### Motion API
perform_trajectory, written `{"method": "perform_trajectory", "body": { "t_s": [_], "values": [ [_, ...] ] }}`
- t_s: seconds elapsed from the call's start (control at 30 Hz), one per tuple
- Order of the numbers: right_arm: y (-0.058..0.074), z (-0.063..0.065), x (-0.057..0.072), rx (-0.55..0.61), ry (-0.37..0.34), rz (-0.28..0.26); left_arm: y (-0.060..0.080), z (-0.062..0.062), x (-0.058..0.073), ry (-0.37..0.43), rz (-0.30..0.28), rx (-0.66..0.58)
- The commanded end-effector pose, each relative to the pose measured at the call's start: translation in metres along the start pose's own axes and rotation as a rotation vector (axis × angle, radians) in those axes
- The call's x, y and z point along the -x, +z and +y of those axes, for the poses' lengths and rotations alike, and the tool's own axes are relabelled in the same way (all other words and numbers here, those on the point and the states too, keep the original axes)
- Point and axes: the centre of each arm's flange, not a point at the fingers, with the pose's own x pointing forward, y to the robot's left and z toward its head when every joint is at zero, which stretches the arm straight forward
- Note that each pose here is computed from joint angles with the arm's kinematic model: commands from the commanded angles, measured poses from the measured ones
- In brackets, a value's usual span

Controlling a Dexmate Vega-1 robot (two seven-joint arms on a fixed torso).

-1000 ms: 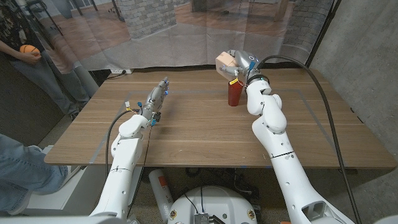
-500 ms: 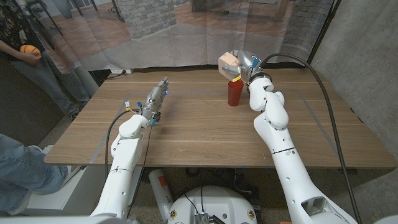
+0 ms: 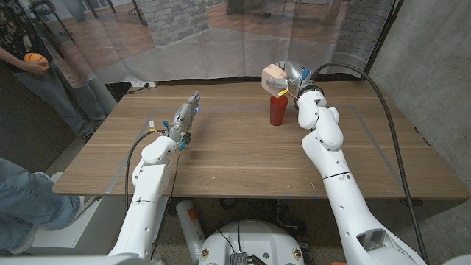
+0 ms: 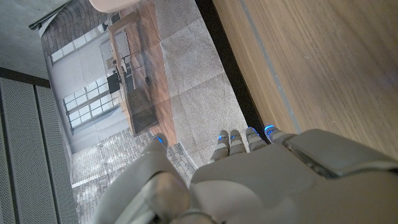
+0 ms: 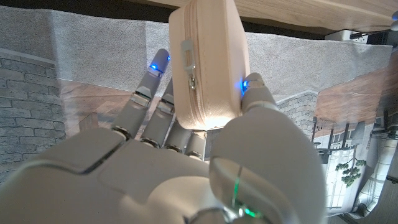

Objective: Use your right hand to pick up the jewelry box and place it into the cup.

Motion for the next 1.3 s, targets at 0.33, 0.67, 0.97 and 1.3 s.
{"method": "perform_trajectory", "body": {
  "t_s": [0.33, 0.67, 0.97, 1.3],
  "values": [
    [-0.021, 0.008, -0.009, 0.017, 0.039, 0.059, 0.000, -0.001, 0.000, 0.006, 0.003, -0.007],
    [-0.029, 0.012, -0.012, 0.029, 0.060, 0.088, -0.001, -0.003, -0.002, 0.003, 0.011, -0.015],
    [-0.035, 0.016, -0.012, 0.030, 0.074, 0.105, -0.001, -0.004, -0.003, 0.000, 0.016, -0.016],
    [-0.036, 0.020, -0.015, 0.028, 0.082, 0.116, -0.003, -0.006, -0.004, -0.002, 0.020, -0.014]
  ]
}}
